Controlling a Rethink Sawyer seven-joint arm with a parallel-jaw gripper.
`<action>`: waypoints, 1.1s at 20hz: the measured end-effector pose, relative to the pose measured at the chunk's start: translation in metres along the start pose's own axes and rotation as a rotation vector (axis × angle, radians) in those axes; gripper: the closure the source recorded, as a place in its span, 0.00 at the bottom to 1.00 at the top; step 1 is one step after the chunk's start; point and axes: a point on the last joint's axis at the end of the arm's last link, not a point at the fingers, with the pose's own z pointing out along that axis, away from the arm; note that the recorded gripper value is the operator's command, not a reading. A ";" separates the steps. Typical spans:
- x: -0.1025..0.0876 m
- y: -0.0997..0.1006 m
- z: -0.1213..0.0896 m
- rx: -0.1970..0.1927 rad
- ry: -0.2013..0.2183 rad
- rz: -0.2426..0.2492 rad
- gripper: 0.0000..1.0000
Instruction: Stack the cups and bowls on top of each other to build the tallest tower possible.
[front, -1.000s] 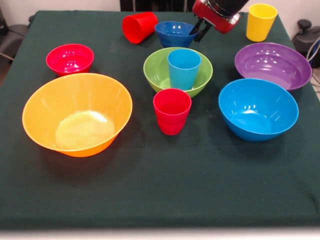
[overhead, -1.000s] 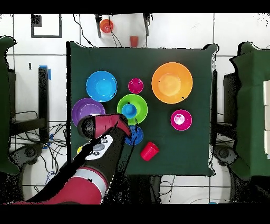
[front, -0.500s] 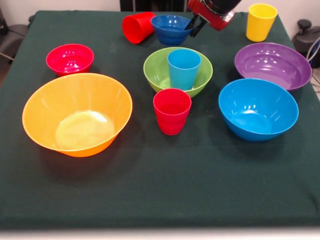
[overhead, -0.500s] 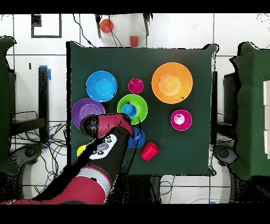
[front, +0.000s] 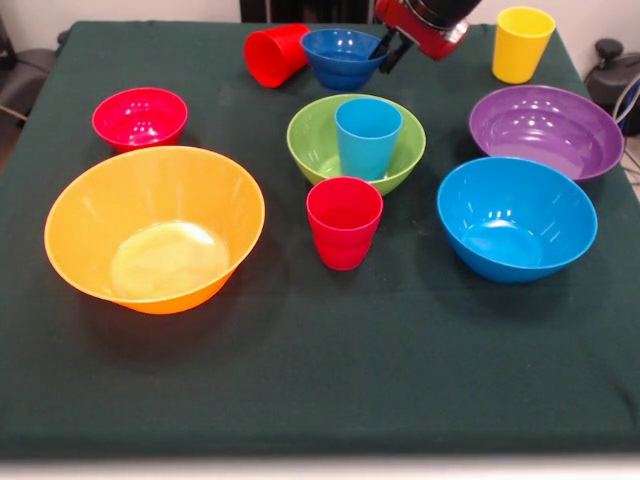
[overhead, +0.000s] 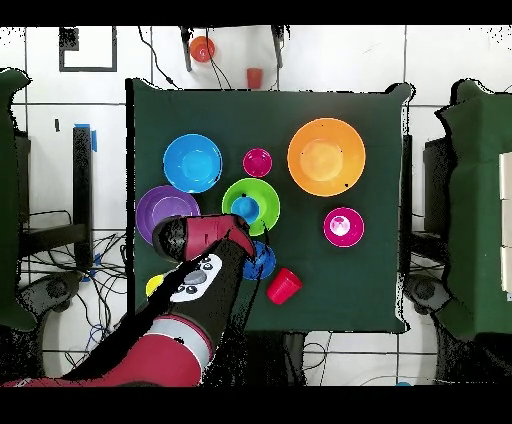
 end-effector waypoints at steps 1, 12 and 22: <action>0.000 0.000 -0.001 -0.001 -0.001 0.001 1.00; -0.013 -0.009 -0.012 -0.002 0.024 0.026 1.00; -0.043 -0.016 -0.038 -0.018 0.034 0.062 1.00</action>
